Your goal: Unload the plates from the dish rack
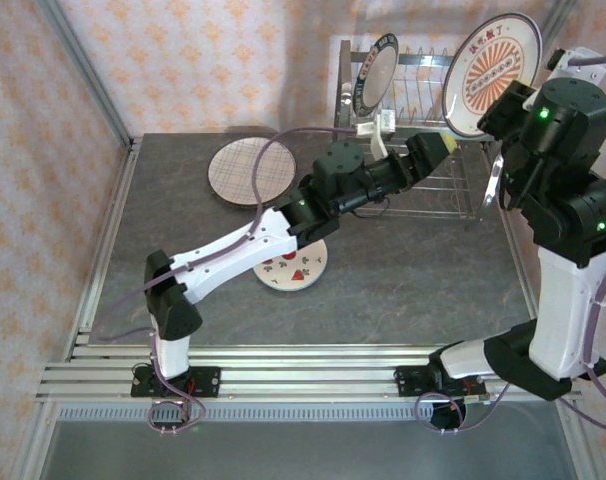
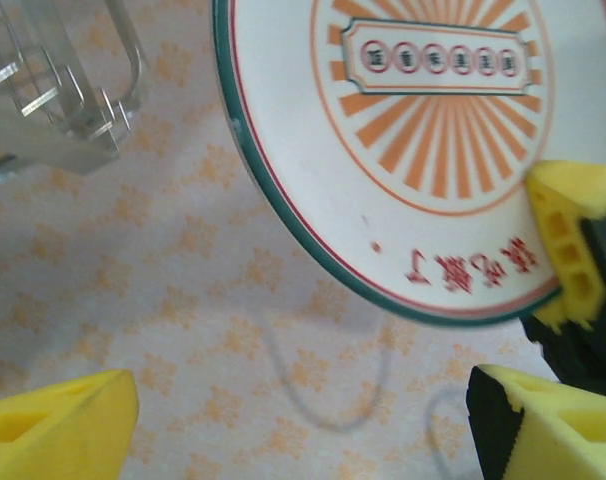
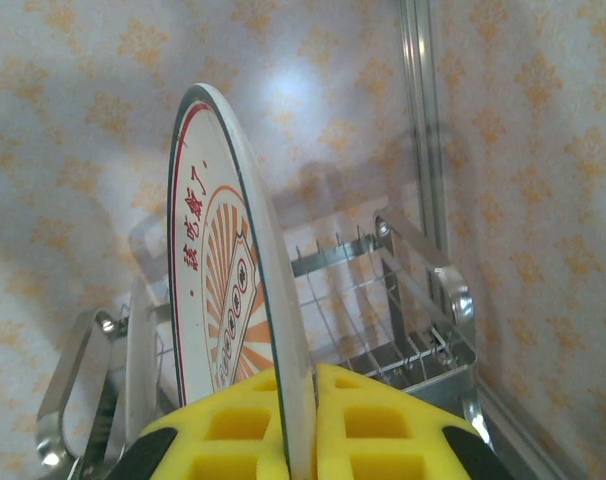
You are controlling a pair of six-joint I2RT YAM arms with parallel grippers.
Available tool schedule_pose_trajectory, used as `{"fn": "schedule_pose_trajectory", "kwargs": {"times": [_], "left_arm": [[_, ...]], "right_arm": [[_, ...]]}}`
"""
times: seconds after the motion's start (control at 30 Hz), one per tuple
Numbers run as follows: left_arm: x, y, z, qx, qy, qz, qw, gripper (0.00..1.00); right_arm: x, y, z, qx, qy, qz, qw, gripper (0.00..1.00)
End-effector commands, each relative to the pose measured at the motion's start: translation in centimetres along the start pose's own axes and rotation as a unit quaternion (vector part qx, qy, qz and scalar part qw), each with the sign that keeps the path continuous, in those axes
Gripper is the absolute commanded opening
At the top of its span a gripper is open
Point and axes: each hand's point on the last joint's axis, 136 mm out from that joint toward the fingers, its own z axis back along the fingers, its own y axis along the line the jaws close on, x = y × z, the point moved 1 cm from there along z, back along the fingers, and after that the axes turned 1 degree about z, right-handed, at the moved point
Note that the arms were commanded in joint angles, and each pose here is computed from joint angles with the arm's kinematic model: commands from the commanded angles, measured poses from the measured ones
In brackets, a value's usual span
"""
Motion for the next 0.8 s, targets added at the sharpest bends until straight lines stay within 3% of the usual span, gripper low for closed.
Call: {"fn": "schedule_pose_trajectory", "kwargs": {"times": [0.0,0.13,0.3,0.47,0.67,0.77], "left_arm": [[0.4,-5.1,0.2,-0.079,0.005,0.029,0.996,0.85],[-0.1,-3.6,-1.5,-0.077,0.011,0.046,0.996,0.82],[-0.2,-3.1,-1.9,-0.077,0.014,0.053,0.996,0.67],[-0.2,-3.1,-1.9,-0.078,0.015,0.054,0.995,0.33],[0.0,-2.8,-1.3,-0.072,0.016,0.059,0.995,0.00],[0.2,-2.9,-0.8,-0.070,0.015,0.059,0.996,0.00]], "right_arm": [[-0.4,0.1,1.0,0.029,0.012,-0.034,0.999,0.00],[-1.3,0.2,1.7,0.046,0.030,-0.046,0.997,0.00],[-2.4,0.1,2.1,0.056,0.048,-0.057,0.996,0.00],[-3.3,-0.6,2.2,0.045,0.057,-0.054,0.996,0.00],[-3.9,-1.1,2.3,0.038,0.058,-0.051,0.996,0.00],[-4.3,-1.0,2.2,0.040,0.061,-0.055,0.996,0.00]]}}
